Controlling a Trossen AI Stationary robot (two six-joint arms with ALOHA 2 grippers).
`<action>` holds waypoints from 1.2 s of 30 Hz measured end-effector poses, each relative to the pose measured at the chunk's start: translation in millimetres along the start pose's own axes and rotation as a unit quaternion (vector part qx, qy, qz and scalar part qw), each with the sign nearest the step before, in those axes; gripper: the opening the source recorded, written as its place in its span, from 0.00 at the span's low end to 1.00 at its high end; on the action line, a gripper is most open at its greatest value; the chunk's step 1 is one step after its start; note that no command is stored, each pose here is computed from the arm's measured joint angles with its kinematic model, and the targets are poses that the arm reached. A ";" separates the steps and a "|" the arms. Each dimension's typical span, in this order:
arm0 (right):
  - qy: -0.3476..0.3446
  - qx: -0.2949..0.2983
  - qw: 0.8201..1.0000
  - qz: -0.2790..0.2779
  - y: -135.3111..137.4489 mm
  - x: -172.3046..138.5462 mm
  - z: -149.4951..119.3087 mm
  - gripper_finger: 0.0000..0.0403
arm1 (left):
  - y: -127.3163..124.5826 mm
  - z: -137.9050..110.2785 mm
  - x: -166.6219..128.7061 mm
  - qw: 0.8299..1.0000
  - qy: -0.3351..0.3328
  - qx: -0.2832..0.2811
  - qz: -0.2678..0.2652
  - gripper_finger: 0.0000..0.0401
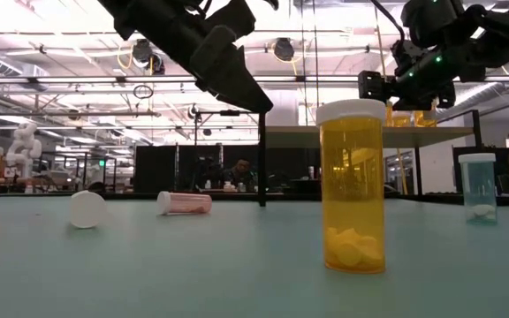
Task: Pick and place medicine bottles onto shelf by color
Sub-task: Put the orange pill bottle on the shelf, then put the yellow pill bottle on the shelf
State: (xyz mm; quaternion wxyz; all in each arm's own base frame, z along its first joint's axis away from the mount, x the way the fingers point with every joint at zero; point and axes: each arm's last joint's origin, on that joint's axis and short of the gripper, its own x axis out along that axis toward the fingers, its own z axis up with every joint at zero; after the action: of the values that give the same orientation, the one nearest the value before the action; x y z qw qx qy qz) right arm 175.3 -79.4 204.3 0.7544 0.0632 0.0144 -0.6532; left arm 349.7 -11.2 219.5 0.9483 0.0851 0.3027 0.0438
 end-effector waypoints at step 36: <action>-0.028 -0.065 0.918 0.390 14.7 -87.8 23.4 0.83 | -30.2 -8.6 -6.5 0.996 0.053 -0.066 -0.028 0.78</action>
State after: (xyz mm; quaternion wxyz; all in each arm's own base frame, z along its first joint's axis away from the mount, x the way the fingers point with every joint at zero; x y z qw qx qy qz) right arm 175.6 6.3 237.7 0.9518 -0.0036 0.0102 -0.3066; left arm 340.3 -40.6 210.6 0.9352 0.0119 0.3515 0.0417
